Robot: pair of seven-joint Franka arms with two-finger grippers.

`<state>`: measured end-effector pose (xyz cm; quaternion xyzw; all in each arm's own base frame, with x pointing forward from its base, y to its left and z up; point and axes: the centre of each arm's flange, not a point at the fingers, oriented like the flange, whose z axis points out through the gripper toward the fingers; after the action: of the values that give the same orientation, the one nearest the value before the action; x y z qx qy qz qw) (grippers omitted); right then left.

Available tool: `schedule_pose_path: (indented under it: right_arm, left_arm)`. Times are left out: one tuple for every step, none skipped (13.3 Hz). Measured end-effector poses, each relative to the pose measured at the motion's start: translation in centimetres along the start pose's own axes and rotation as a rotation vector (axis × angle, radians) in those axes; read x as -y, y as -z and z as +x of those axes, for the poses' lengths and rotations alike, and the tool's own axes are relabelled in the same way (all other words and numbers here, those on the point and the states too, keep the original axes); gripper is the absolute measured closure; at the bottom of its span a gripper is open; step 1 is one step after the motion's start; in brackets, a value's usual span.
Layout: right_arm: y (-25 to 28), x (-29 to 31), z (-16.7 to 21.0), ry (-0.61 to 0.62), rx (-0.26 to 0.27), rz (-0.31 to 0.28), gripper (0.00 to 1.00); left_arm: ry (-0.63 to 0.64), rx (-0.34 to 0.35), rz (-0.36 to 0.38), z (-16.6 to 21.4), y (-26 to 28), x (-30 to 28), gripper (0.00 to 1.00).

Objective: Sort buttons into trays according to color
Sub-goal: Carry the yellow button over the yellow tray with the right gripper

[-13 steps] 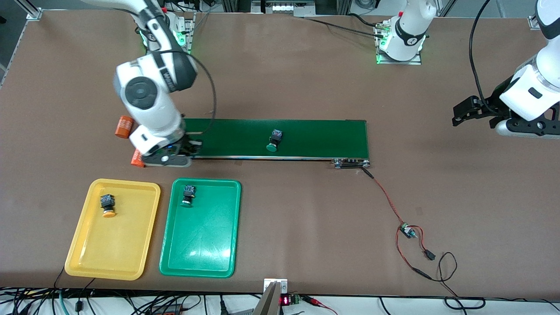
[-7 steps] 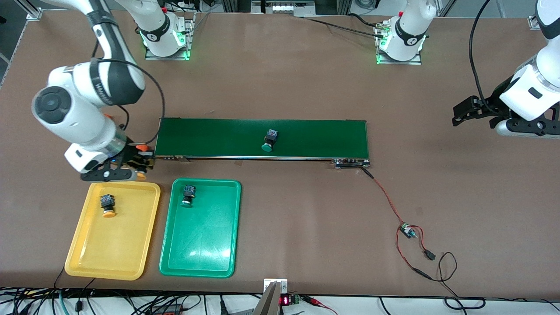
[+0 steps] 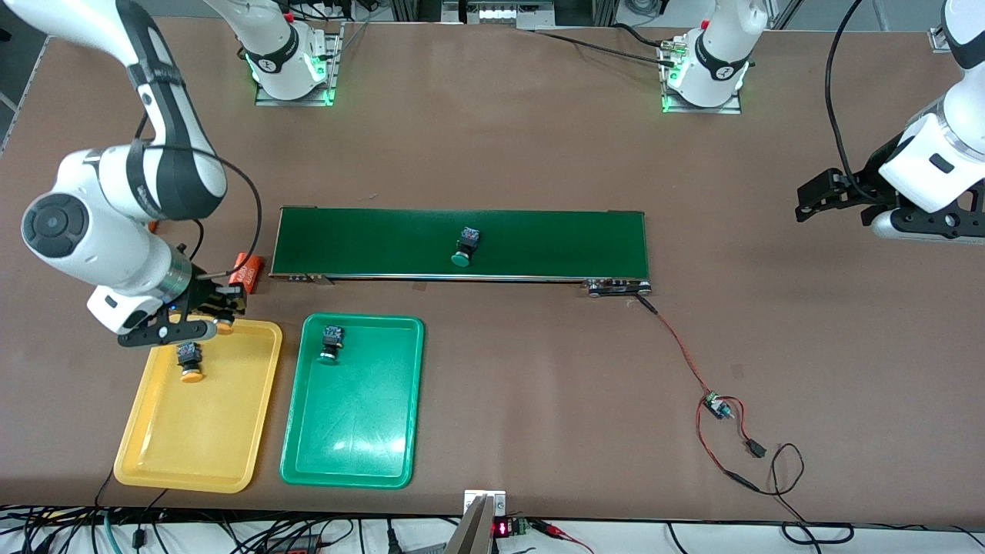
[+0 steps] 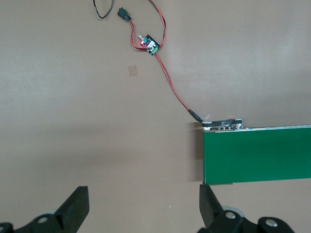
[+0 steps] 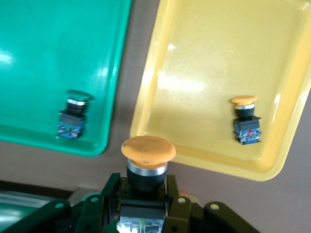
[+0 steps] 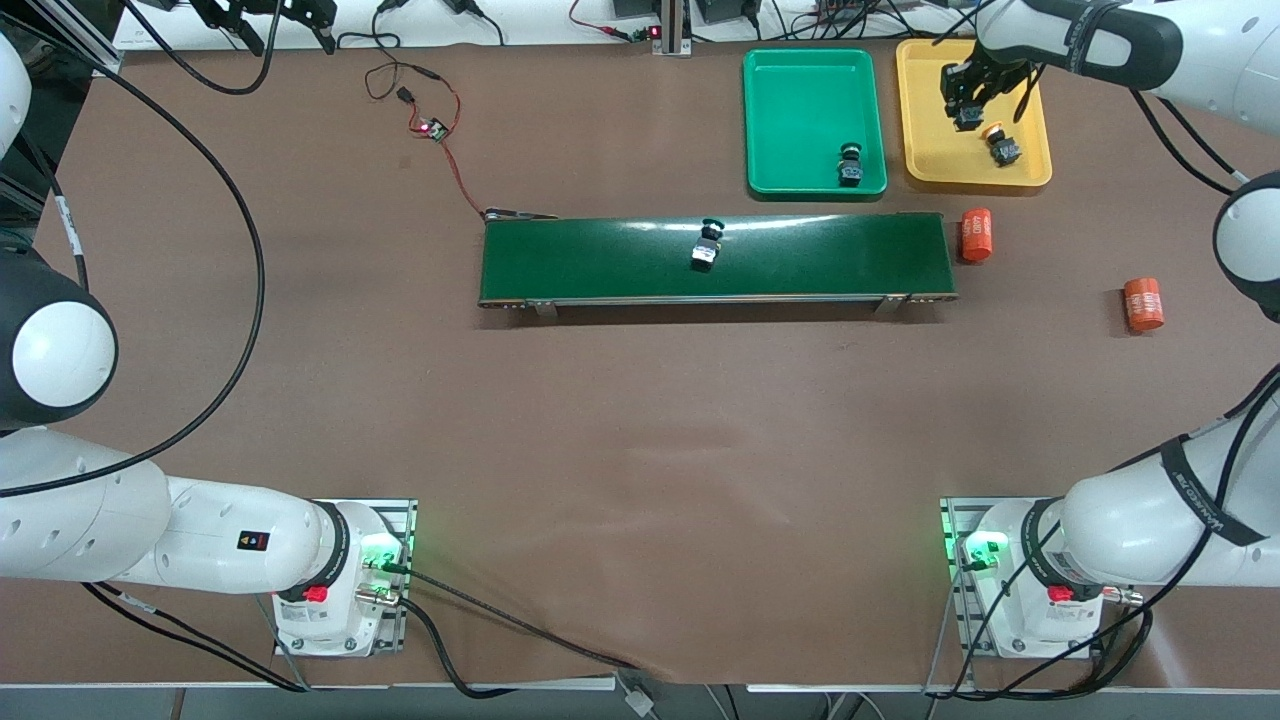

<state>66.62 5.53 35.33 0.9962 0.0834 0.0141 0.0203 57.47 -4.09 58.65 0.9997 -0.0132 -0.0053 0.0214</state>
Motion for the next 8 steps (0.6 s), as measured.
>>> schedule_pose_path:
  right_arm:
    - [-1.0, -0.5, 0.1, 0.009, 0.006, -0.019, 0.57]
    - [-1.8, -1.1, 0.2, 0.014, 0.01, -0.033, 0.57]
    - [-2.5, -1.9, 0.3, 0.019, 0.004, -0.044, 0.57]
    - [-3.1, -2.7, 0.5, 0.028, -0.008, -0.053, 0.57]
    - [-3.8, -3.7, 0.6, 0.04, -0.026, -0.062, 0.57]
    - [-4.6, -4.9, 0.7, 0.051, -0.039, -0.069, 0.57]
    - [-5.4, -6.2, 0.7, 0.058, -0.045, -0.07, 0.57]
    - [-6.3, -7.2, 0.6, 0.056, -0.044, -0.068, 0.57]
  left_arm:
    - [0.0, 0.0, 0.0, 0.0, 0.0, 0.0, 0.0]
    - [0.0, 0.0, 0.0, 0.0, 0.0, 0.0, 0.0]
    - [0.0, 0.0, 0.0, 0.0, 0.0, 0.0, 0.0]
    - [0.0, 0.0, 0.0, 0.0, 0.0, 0.0, 0.0]
    - [0.0, 0.0, 0.0, 0.0, 0.0, 0.0, 0.0]
    - [0.0, 0.0, 0.0, 0.0, 0.0, 0.0, 0.0]
    - [0.0, 0.0, 0.0, 0.0, 0.0, 0.0, 0.0]
    - [0.0, 0.0, 0.0, 0.0, 0.0, 0.0, 0.0]
